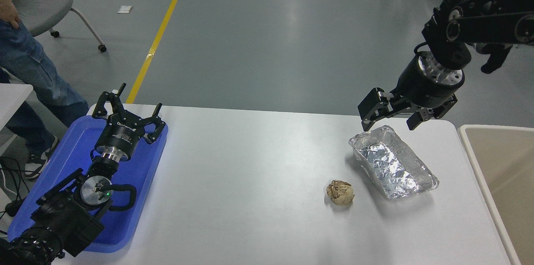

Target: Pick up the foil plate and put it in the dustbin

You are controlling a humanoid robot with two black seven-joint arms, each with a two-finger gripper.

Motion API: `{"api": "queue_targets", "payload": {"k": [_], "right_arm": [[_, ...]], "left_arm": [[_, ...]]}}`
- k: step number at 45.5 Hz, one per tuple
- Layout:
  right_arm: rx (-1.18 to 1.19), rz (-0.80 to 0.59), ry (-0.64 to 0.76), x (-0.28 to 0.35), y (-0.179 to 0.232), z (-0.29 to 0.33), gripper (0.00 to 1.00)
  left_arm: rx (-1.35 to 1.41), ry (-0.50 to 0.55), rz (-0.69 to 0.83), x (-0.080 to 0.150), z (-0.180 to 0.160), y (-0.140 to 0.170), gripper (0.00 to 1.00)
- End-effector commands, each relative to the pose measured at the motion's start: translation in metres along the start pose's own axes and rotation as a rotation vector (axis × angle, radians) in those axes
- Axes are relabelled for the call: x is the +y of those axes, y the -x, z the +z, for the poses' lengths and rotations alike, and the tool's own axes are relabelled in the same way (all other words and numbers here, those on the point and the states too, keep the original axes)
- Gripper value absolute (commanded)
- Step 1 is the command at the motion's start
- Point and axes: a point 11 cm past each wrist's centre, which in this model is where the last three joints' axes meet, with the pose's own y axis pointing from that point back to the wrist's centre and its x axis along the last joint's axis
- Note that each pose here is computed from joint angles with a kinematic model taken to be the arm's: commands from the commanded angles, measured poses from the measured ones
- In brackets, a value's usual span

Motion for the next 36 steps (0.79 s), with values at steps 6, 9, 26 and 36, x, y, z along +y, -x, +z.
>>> {"api": "queue_targets", "payload": {"k": [6,9,26,36], "right_arm": [[0.003,-0.003,-0.001,-0.0010,0.0003,-0.0011,1.00],[0.001,-0.004,0.001,-0.0016,0.0006,-0.0004,1.00],[0.018,-0.006,0.008,-0.0035,-0.0008,-0.0055,1.00],[0.020,-0.002,0.005,-0.0026,-0.0017,-0.0071,1.00]], "left_arm": [[0.001,0.001,0.000,0.0000,0.0001,0.0000,1.00],[0.001,0.001,0.000,0.0000,0.0001,0.0000,1.00],[0.001,0.001,0.000,0.0000,0.0001,0.0000,1.00],[0.001,0.001,0.000,0.0000,0.0001,0.0000,1.00]]}}
